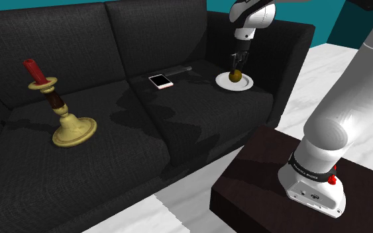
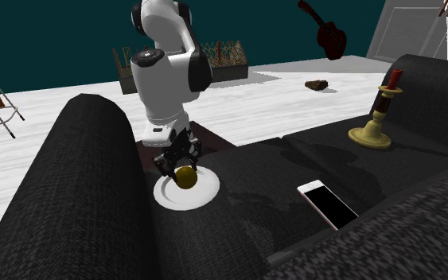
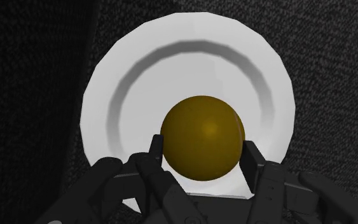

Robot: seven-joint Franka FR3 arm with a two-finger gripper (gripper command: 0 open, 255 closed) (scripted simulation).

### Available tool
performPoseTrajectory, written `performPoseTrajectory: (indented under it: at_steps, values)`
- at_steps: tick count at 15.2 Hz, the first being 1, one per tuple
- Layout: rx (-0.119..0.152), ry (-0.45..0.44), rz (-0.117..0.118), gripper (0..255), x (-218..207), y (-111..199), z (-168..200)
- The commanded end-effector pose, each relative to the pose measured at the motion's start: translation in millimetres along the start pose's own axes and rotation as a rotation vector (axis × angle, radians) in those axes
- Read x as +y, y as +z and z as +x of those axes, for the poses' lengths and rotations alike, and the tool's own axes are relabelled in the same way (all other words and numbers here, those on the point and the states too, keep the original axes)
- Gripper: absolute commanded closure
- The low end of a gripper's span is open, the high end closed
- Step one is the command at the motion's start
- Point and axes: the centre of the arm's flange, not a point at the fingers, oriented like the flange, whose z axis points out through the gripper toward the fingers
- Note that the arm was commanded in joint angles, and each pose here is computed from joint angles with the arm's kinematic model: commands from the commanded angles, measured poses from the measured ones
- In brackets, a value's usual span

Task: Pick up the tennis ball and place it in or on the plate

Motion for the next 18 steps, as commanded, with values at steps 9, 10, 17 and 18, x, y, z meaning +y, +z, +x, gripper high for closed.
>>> performPoseTrajectory:
  at_steps: [9, 10, 17, 18]
  values:
    - [-0.004, 0.002, 0.000, 0, 1, -37, -1]
    - [-0.004, 0.002, 0.000, 0, 1, -48, -1]
    - [-0.004, 0.002, 0.000, 0, 1, -48, -1]
    - [-0.004, 0.002, 0.000, 0, 1, -48, -1]
